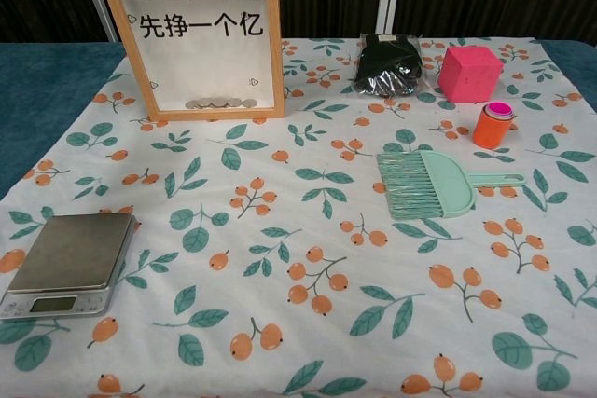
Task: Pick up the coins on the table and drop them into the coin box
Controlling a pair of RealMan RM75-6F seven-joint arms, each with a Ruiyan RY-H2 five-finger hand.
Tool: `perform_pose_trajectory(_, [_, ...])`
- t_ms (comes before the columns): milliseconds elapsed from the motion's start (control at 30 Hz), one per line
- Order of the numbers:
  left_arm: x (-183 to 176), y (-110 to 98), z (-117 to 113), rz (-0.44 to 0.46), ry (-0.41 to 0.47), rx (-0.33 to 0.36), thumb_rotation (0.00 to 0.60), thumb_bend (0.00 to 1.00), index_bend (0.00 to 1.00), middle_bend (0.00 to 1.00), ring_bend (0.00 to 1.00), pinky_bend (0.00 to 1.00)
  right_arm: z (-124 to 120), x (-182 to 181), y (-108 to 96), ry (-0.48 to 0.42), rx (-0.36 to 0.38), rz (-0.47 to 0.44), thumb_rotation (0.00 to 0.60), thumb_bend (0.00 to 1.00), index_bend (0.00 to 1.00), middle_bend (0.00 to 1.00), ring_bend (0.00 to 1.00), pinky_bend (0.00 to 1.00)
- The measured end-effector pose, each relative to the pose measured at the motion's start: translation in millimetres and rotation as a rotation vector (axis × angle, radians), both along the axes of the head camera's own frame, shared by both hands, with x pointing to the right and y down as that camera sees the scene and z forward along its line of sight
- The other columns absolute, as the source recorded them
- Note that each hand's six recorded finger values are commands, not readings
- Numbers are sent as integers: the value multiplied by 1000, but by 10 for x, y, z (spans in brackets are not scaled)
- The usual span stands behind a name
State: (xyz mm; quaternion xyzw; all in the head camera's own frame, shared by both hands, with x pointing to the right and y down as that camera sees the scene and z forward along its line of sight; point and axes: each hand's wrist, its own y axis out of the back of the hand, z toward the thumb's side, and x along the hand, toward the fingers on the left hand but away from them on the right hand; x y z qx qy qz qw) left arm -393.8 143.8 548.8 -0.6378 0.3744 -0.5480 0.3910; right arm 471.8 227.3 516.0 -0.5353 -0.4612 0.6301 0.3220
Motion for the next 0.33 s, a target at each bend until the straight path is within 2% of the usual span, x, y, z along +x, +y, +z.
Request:
perform_pose_trajectory(200, [-187, 410, 85, -29, 18, -63, 600, 411, 177, 0, 0, 0, 9, -85, 6, 0, -17, -74, 600, 394, 180, 81, 0, 0])
perform_pose_trajectory(333, [-216, 534, 81, -22, 16, -83, 600, 411, 177, 0, 0, 0, -20, -115, 0, 4, -7, -113, 600, 394, 179, 81, 0, 0])
